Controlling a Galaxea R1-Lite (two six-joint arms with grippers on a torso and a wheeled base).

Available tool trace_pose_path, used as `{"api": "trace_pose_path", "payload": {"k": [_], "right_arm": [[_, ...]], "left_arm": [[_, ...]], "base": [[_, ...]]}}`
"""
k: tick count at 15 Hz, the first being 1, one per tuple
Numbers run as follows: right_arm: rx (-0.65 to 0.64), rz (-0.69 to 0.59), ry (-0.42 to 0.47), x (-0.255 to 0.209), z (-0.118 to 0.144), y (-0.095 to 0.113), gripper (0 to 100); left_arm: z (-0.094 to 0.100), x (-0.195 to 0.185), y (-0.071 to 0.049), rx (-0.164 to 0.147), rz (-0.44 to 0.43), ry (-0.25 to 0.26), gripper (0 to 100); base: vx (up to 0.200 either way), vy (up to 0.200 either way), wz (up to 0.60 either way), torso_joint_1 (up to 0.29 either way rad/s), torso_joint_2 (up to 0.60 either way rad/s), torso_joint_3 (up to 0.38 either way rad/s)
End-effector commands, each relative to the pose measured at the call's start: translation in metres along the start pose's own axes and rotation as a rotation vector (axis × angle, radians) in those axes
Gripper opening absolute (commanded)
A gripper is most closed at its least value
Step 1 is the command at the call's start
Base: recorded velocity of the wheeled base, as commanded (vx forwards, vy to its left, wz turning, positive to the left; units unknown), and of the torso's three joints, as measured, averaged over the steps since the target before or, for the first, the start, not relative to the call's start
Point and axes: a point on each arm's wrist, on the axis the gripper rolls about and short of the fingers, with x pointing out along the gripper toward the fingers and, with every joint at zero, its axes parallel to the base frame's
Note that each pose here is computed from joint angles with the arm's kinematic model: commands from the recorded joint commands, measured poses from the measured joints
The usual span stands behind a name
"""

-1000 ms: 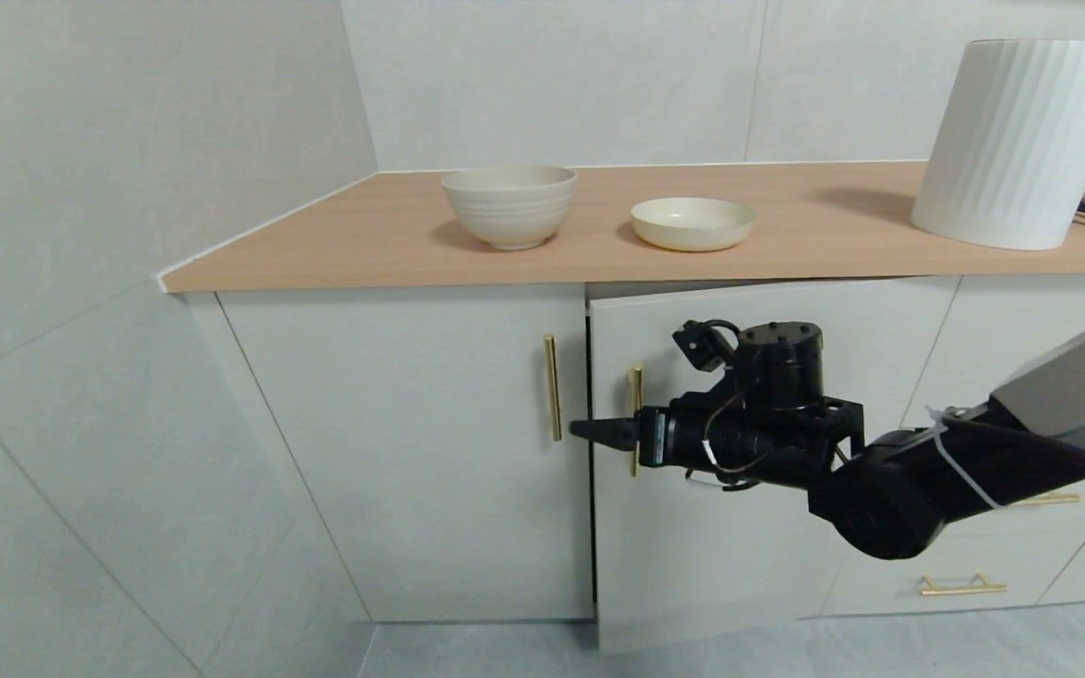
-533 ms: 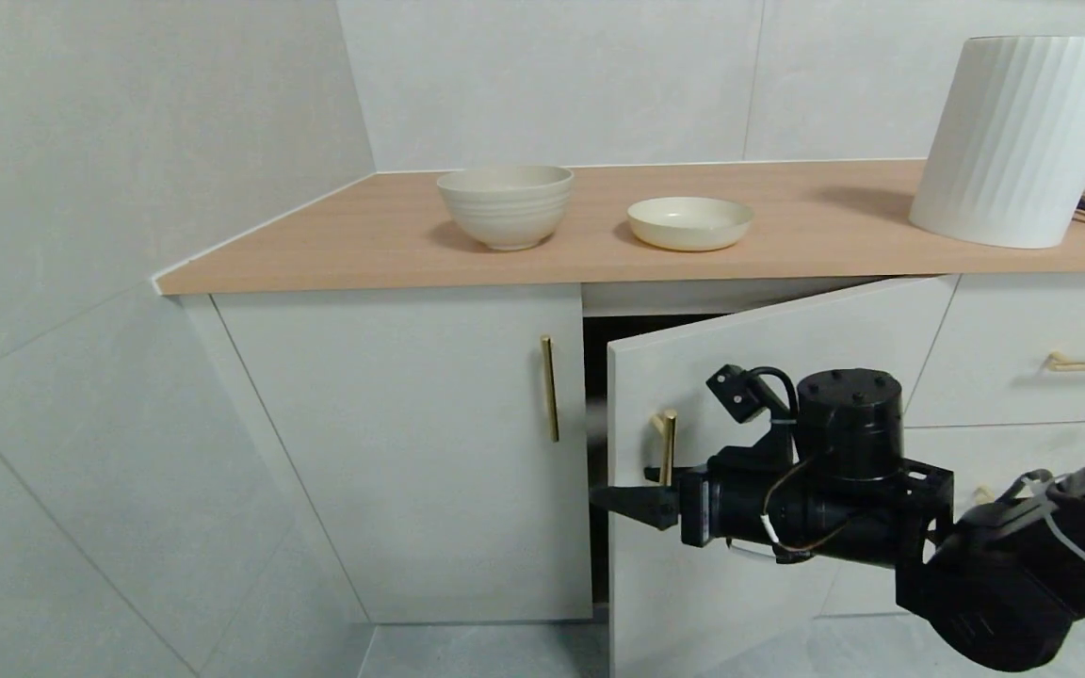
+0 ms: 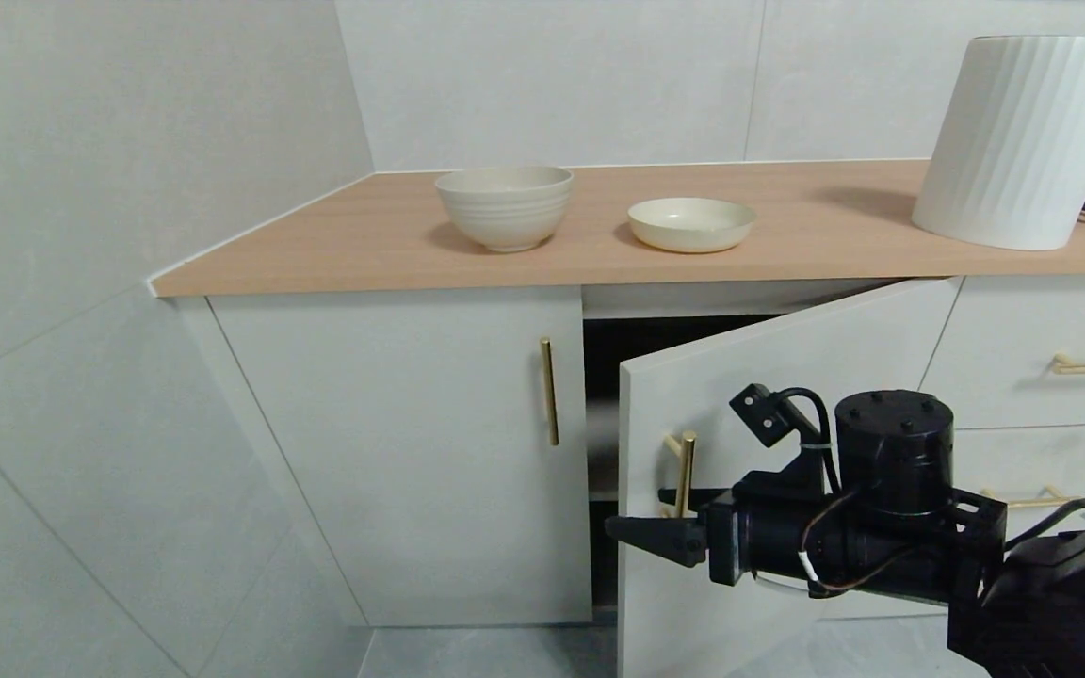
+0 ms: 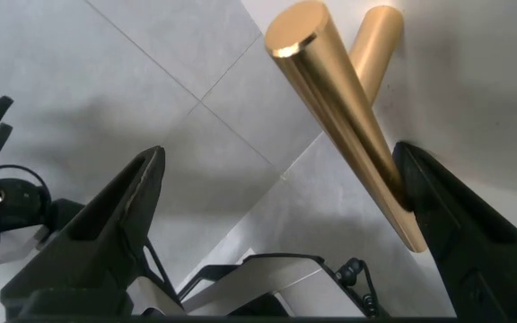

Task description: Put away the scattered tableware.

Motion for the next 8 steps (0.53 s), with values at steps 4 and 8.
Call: {"api": "trace_pose_path", "payload": {"k": [4, 8], "right_arm": [[-0.004, 0.010, 0.000, -0.005, -0.001, 0.003, 100], [-0.005, 0.019, 0.012, -0.003, -0.005, 0.007, 100]], "left_arm": [[0.005, -0.001, 0.000, -0.007, 0.019, -0.036, 100], [0.100, -0.037, 0.001, -0.015, -0.146, -0.020, 100]], "base": [[0.000, 0.000, 0.00, 0.000, 0.00, 0.000], [0.000, 0.000, 0.00, 0.000, 0.00, 0.000]]}}
